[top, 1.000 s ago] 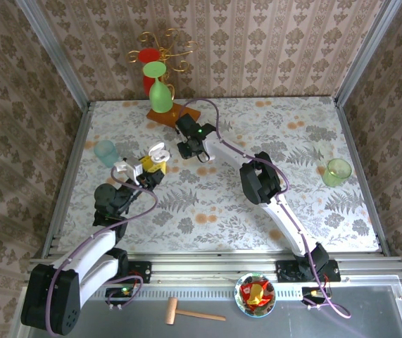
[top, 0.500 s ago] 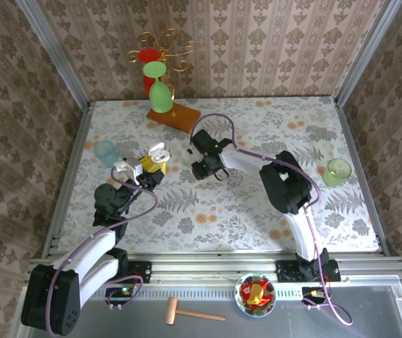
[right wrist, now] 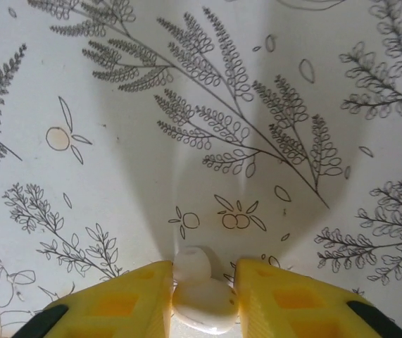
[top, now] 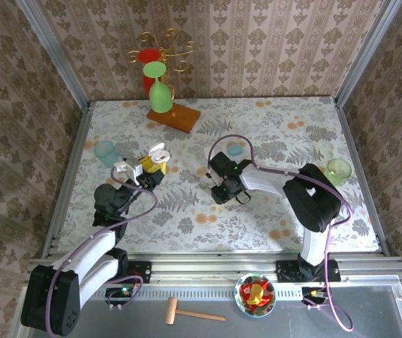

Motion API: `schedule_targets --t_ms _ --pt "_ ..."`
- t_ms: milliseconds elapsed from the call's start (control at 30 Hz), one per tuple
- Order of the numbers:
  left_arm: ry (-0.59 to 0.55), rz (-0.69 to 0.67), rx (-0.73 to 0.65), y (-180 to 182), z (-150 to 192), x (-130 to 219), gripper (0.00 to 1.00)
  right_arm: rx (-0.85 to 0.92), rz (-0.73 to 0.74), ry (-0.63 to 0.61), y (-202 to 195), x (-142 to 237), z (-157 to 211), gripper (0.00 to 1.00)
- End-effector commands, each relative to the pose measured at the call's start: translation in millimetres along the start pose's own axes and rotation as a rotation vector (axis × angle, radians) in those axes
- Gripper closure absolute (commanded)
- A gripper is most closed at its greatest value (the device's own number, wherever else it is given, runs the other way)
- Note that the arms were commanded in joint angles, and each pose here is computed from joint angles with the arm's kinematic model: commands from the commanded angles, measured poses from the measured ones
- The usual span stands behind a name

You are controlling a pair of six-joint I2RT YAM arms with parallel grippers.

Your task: Insert wireless bluetooth earbuds into charging case

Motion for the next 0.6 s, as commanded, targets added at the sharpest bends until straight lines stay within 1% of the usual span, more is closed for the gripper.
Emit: schedule_targets --t_ms 0,33,133,200,300,400,467,533,567 --pt "-0.038 0.029 -0.038 -5 -12 0 0.73 -0.029 0.098 0.033 -11 -2 9 0.66" --pt "-0.038 0.029 -0.039 -6 -12 0 0.73 -0.042 0.123 0.022 -14 2 7 0.62" --pt "-0.038 0.021 -0.040 -5 -12 0 0.73 -0.098 0.163 -0.035 -16 22 4 0.46" --pt "-0.037 0.025 -0.042 -5 -13 -1 0.73 -0.154 0.168 -0.096 -14 35 5 0.41" --pt "-0.035 0.027 -0.043 -5 -13 -2 0.73 -0.286 0.168 -0.190 -9 53 9 0.36" --pt "-0.034 0.033 -0.046 -5 -13 -5 0.73 -0.508 0.132 -0.237 -6 55 19 0.36" --pt "-0.028 0.034 -0.047 -4 -13 -6 0.73 -0.642 0.052 -0.263 0 50 24 0.41" --pt "-0.025 0.036 -0.048 -4 -13 -7 0.73 -0.721 -0.023 -0.296 5 44 24 0.46" --pt "-0.023 0.036 -0.048 -4 -12 -8 0.73 -0.741 -0.058 -0.304 8 40 23 0.47"
Point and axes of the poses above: each hand's point on the last joint's axis, 136 mm out from that joint toward the fingers, its own x axis back along the fingers, its own y axis along the line the jaws close on, z = x × y, the point moved 6 cm from there along x, back along the fingers, and after that the axes turned 10 degrees about x, right-handed, at the moved point
